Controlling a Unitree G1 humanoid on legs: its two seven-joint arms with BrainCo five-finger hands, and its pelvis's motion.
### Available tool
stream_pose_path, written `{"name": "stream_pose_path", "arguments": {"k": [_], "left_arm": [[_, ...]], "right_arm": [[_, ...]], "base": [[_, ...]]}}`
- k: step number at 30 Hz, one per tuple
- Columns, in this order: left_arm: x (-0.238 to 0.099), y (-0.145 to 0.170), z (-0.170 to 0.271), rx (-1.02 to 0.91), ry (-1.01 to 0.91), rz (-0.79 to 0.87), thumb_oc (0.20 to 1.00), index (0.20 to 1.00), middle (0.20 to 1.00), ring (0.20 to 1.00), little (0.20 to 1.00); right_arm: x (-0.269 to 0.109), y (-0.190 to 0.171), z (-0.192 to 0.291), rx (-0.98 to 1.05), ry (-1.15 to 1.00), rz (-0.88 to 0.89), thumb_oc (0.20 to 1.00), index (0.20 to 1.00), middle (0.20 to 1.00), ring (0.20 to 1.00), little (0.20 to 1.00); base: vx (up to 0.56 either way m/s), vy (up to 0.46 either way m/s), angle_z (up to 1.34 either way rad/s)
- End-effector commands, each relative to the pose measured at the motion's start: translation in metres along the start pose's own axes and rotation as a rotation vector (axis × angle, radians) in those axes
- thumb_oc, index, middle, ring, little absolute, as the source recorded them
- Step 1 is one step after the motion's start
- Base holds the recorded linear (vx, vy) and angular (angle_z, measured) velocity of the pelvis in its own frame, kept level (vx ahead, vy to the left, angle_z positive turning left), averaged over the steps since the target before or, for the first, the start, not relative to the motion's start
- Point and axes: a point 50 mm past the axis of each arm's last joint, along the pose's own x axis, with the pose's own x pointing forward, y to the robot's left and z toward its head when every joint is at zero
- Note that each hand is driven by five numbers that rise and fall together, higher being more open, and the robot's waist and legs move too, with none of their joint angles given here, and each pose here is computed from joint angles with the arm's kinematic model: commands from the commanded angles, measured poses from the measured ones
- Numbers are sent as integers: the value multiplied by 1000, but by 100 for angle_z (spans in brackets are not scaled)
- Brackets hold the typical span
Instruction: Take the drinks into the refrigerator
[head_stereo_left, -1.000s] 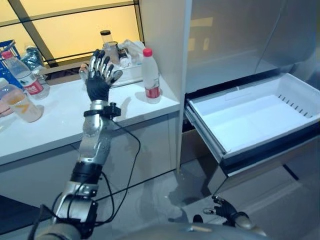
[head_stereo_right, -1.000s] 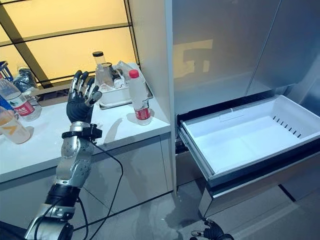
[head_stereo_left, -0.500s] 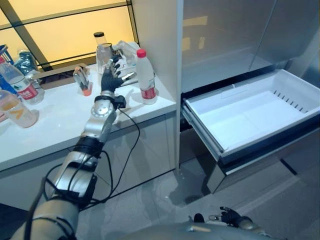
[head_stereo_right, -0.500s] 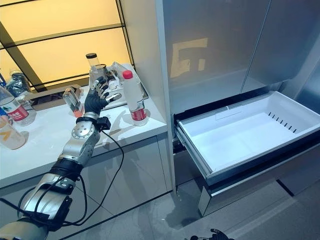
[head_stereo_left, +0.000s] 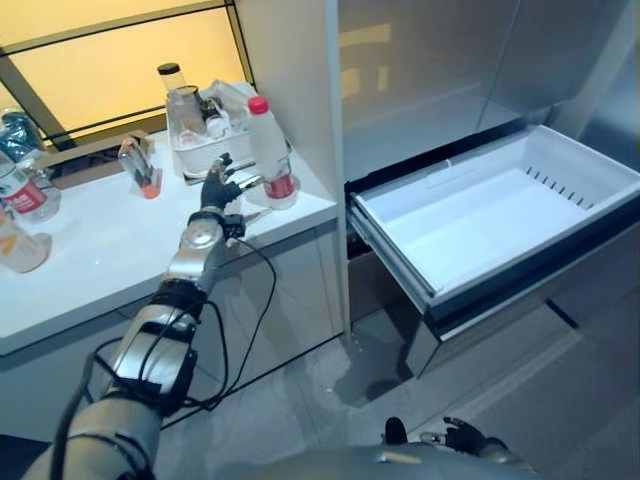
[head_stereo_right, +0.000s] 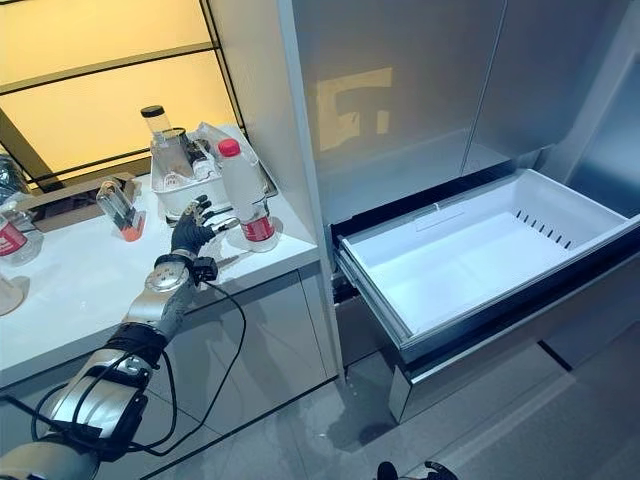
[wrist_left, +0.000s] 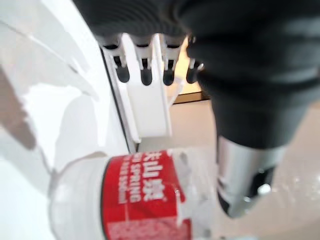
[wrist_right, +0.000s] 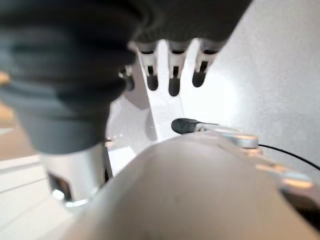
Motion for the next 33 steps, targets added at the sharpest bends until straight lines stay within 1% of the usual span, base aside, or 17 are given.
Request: {"name": "stream_pose_path", "arguments": {"k": [1, 5, 10, 26, 30, 33], "left_arm": [[12, 10, 27, 17, -67, 12, 1000, 1000, 1000, 1000, 1000], [10, 5, 21, 13, -56, 5, 1000, 1000, 1000, 1000, 1000], [11, -15, 32, 2, -113, -42, 1000, 1000, 1000, 1000, 1000], [17, -77, 67, -92, -200, -169, 1000, 1000, 1000, 1000, 1000], [18, -91, 73, -136, -203, -175, 1000, 1000, 1000, 1000, 1000], [18, -96, 76, -171, -205, -172, 1000, 1000, 1000, 1000, 1000]], "right_arm": [[0, 7, -1, 1, -7, 19, 1000, 1000, 1000, 1000, 1000], [0, 8, 0, 2, -19, 25, 1000, 1000, 1000, 1000, 1000], [0, 5, 4, 13, -46, 15, 1000, 1000, 1000, 1000, 1000], [-3, -10, 17, 49, -136, -38, 1000, 1000, 1000, 1000, 1000], [-4, -15, 23, 57, -169, -56, 1000, 1000, 1000, 1000, 1000], [-4, -18, 27, 65, -189, -65, 1000, 1000, 1000, 1000, 1000]], "base": [[0, 0, 0], [0, 0, 0], [-2, 0, -1], [1, 2, -6], [-6, 13, -6], [-7, 8, -2]]}}
